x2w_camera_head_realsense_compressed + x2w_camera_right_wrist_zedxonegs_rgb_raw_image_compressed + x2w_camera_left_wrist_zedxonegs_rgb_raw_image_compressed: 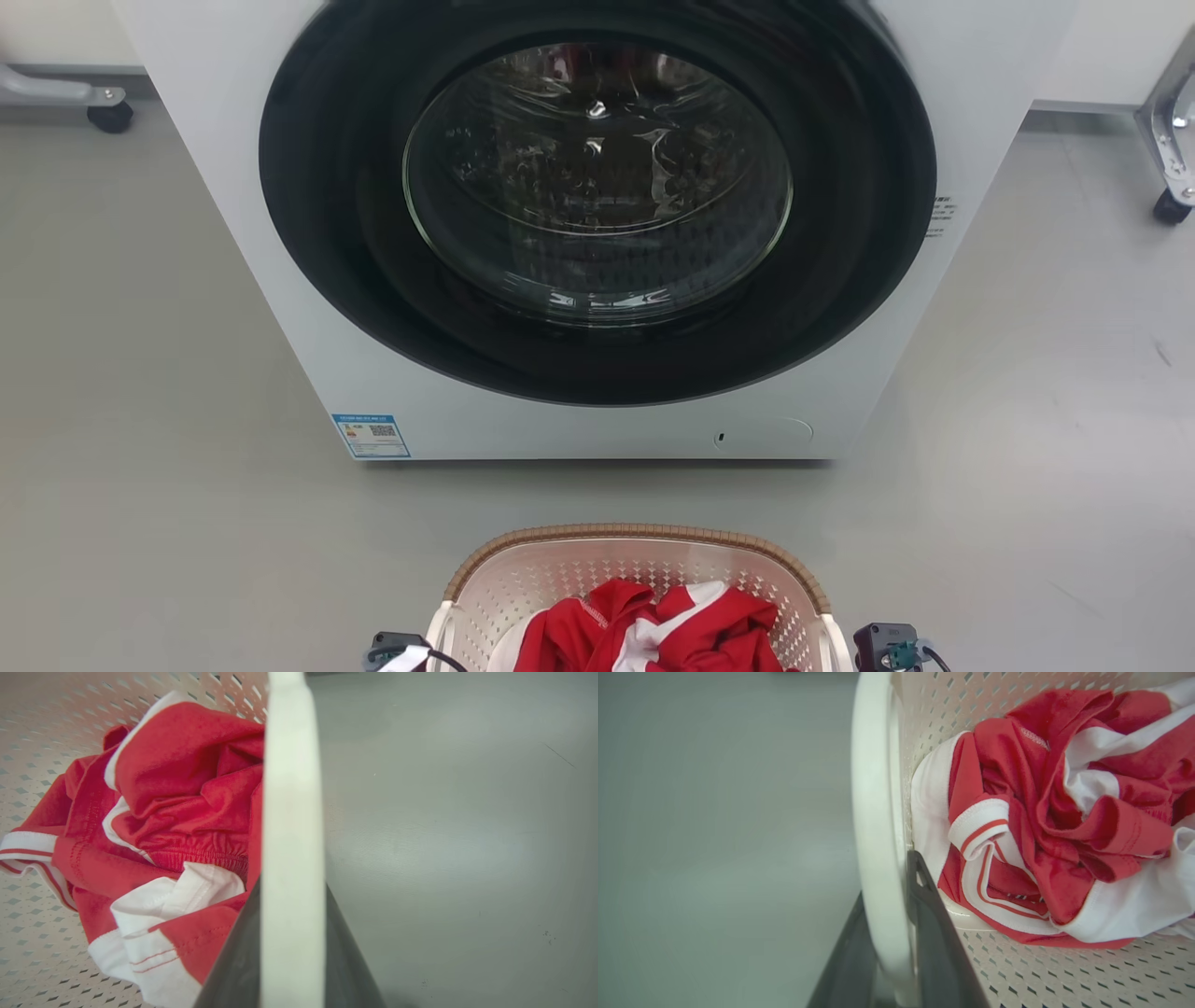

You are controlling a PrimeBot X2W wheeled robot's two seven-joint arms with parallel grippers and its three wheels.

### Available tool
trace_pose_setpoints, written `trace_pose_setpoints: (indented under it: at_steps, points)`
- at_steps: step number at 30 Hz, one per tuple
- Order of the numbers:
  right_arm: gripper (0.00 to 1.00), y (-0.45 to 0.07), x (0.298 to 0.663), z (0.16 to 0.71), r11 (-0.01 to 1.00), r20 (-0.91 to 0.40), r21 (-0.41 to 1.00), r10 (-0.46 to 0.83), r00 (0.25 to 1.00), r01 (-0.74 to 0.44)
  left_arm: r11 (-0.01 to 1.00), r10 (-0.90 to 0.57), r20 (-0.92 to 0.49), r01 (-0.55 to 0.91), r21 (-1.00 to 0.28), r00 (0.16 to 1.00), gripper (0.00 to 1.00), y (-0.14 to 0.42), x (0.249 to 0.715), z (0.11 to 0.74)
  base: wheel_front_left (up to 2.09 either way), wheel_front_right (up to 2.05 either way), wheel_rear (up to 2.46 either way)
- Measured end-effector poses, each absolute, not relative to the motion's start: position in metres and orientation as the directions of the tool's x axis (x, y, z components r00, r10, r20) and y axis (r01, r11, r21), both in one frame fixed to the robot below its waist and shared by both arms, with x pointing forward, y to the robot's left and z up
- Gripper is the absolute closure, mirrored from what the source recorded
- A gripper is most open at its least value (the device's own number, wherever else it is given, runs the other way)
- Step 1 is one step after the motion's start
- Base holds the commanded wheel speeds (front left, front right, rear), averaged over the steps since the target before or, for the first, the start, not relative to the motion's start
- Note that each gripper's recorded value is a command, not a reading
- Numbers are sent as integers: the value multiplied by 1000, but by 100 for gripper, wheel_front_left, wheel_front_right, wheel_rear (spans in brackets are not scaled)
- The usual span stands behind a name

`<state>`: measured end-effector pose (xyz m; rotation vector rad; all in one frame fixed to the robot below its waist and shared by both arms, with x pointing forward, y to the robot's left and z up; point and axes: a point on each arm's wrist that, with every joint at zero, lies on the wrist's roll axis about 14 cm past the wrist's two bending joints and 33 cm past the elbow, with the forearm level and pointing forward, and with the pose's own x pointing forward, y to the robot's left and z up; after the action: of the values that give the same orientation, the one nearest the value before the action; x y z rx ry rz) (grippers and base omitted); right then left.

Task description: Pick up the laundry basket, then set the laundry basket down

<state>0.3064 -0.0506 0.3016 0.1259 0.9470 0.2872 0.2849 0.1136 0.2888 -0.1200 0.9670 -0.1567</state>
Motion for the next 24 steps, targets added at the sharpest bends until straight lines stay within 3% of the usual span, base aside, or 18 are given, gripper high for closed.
trace_pose_setpoints:
  at_steps: [24]
  points:
    - [100,-52,296,300,956,-795,240,295,530,-171,980,-199,-811,113,-164,550,100,112,281,290,0,0,0]
